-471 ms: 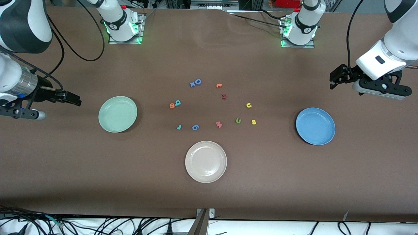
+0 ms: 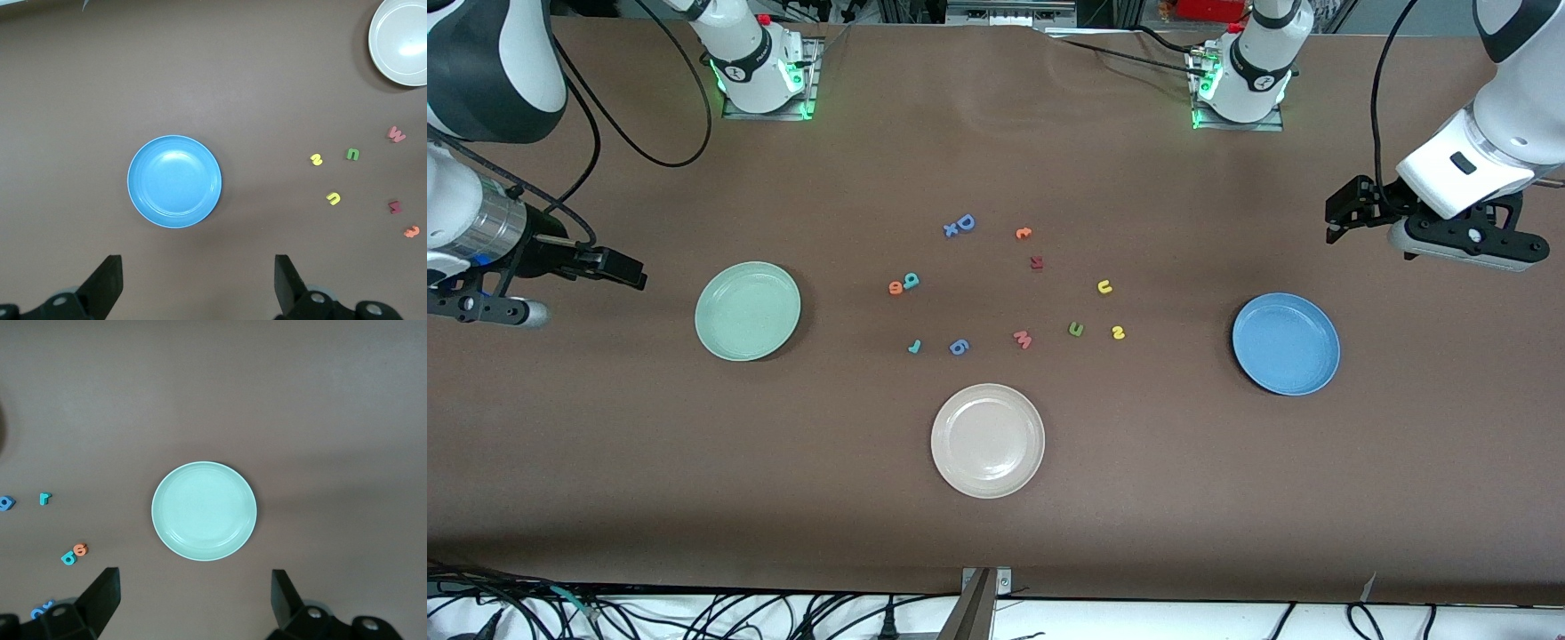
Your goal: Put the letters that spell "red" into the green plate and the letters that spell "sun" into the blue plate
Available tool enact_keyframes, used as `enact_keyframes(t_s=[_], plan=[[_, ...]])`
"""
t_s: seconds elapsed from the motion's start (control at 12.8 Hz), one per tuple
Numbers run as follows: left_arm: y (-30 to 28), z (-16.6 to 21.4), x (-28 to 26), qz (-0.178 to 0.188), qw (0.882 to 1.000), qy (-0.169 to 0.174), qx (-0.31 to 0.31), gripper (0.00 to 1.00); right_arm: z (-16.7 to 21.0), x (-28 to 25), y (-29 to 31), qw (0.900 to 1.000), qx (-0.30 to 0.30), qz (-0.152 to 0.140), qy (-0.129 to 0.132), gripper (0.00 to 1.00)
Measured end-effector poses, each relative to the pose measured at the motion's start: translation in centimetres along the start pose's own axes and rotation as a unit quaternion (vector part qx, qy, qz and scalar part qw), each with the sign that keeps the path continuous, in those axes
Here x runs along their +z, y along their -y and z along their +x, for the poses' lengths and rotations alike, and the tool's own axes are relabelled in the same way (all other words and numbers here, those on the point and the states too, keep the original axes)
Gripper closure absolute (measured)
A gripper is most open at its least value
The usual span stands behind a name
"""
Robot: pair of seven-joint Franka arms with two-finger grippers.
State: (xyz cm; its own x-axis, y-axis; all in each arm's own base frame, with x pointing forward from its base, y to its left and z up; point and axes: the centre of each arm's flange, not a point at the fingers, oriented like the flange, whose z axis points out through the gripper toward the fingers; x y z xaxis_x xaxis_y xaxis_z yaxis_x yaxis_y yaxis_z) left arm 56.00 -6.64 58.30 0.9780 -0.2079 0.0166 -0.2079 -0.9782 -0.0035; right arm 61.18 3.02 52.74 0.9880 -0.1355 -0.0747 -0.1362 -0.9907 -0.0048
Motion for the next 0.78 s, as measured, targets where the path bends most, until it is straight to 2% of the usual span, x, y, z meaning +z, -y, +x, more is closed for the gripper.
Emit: enact_keyframes(t_s=[0.78], plan=[[-0.04,0.01,0.01,0.0,1.0,0.0,0.0,0.0,-0.23,0.28,-0.02,1.0,0.001,-0.002,0.012,0.0]])
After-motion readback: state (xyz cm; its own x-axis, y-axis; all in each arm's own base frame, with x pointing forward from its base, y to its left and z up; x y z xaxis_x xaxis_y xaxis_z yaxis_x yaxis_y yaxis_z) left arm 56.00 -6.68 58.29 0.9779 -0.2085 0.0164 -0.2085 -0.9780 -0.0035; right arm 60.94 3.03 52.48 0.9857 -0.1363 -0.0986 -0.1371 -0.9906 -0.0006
